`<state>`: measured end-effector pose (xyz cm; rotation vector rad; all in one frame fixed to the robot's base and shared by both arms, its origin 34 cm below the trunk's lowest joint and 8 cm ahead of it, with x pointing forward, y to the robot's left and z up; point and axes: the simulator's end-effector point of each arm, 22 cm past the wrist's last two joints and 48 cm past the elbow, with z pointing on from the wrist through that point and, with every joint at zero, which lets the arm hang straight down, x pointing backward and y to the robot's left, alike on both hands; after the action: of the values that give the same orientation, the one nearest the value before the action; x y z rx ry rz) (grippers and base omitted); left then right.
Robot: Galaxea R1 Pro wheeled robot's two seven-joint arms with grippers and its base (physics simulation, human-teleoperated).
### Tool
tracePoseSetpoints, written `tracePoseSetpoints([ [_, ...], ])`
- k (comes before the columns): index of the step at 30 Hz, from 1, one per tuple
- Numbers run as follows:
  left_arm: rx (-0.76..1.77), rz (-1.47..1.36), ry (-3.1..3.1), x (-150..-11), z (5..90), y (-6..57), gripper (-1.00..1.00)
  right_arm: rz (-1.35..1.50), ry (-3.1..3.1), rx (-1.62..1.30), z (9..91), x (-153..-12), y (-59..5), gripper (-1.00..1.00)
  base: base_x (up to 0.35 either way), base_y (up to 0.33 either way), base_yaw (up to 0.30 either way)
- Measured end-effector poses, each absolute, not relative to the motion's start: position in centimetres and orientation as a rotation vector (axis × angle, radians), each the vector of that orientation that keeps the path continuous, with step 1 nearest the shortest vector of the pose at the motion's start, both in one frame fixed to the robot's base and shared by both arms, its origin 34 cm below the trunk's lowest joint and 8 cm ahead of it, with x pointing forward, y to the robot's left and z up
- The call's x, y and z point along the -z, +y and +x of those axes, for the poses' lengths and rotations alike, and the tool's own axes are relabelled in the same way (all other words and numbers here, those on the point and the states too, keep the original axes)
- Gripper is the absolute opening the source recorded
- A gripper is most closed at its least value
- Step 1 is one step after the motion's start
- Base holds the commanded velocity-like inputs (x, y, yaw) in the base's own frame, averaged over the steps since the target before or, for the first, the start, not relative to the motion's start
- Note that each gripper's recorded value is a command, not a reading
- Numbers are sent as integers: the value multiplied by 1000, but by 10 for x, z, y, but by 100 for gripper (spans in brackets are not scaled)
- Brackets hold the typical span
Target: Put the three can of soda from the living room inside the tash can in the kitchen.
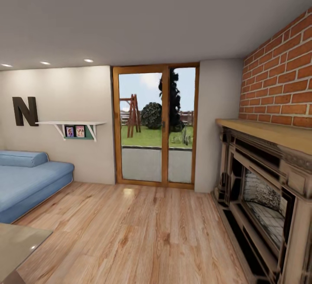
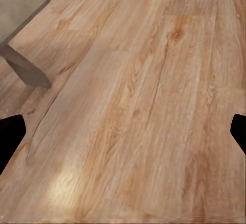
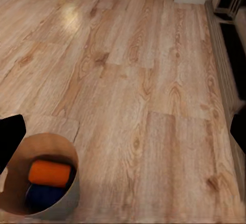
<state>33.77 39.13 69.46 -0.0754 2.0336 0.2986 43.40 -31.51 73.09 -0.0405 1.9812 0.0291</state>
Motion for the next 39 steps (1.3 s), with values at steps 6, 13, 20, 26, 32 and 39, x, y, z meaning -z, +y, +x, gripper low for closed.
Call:
tracePoseSetpoints([
  [6,-289,-57,2060,-688,277,383,100,-24,2072,-32,374,-700,-332,100,0,0,0],
  [13,-278,-50,2047,-695,245,377,100,34,2066,88,319,-697,-359,100,0,0,0],
  [20,-277,-48,2035,-704,229,376,100,39,2103,130,281,-695,-374,100,0,0,0],
  [26,-280,-47,2045,-708,220,377,100,41,2151,147,247,-690,-379,100,0,0,0],
  [32,-282,-48,2048,-713,216,378,100,40,2214,162,202,-684,-383,100,0,0,0],
  [39,-285,-54,2047,-719,213,379,100,54,2241,197,182,-686,-391,100,0,0,0],
])
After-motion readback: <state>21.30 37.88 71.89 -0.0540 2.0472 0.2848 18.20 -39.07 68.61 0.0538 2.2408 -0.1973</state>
